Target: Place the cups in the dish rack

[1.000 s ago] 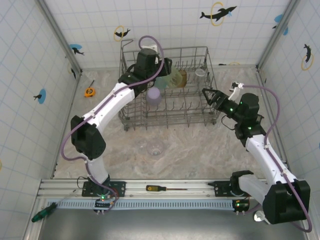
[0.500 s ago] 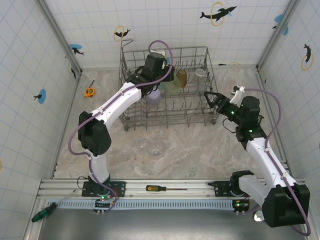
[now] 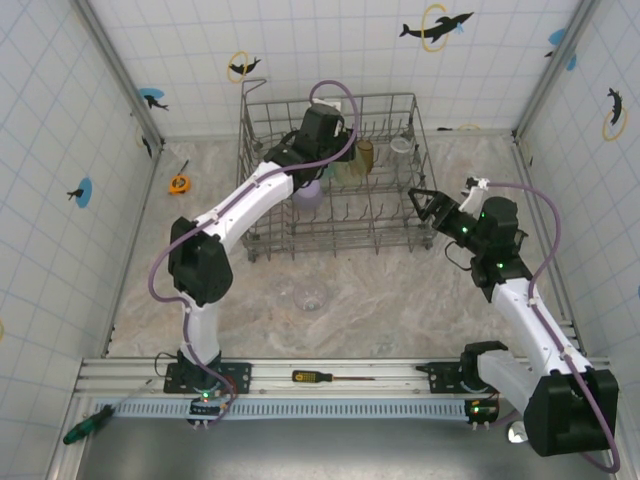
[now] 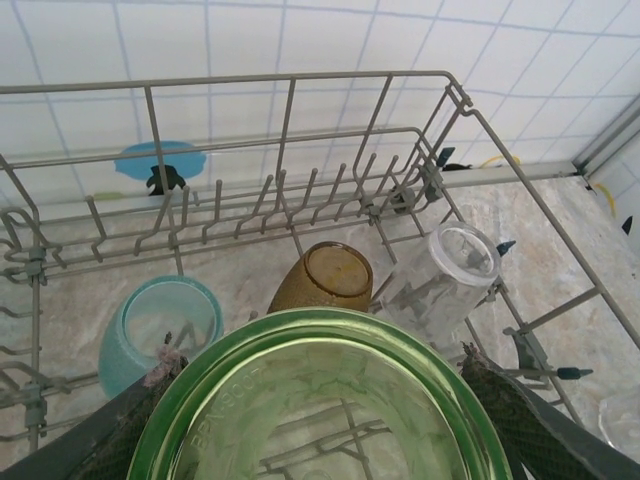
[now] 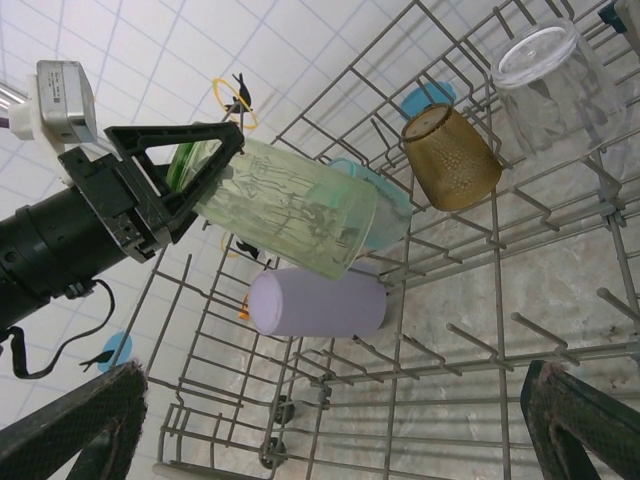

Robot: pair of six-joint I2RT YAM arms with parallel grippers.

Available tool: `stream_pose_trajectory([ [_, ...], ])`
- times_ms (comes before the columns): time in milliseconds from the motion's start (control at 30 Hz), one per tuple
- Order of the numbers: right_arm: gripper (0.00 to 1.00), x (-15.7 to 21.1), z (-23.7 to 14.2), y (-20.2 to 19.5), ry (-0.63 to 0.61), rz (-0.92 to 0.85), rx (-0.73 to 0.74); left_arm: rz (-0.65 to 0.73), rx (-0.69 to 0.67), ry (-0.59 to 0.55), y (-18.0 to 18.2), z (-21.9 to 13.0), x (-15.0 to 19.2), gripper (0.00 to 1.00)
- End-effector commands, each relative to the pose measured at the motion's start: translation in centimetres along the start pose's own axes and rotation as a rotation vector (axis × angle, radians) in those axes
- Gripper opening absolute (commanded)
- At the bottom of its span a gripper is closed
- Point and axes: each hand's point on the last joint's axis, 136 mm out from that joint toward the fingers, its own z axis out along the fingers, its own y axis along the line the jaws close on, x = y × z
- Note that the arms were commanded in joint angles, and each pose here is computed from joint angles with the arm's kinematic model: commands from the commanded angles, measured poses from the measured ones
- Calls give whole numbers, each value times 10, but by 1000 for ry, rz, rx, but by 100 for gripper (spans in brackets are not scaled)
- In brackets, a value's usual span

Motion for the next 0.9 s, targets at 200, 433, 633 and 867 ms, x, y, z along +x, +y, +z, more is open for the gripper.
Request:
stream_pose_trajectory([
  [200, 100, -4, -1, 0, -25, -11, -7, 40, 7, -5, -10, 16, 3, 0],
  [433, 100, -2, 0, -4, -21, -10, 2, 46, 6, 20, -10, 28, 15, 0],
  [633, 100, -1, 0, -4, -17, -10, 3, 59, -16, 45, -5, 41, 28, 0],
  [867, 100, -1, -1, -5, -18, -10, 5, 74, -7, 86, -5, 56, 48, 5],
])
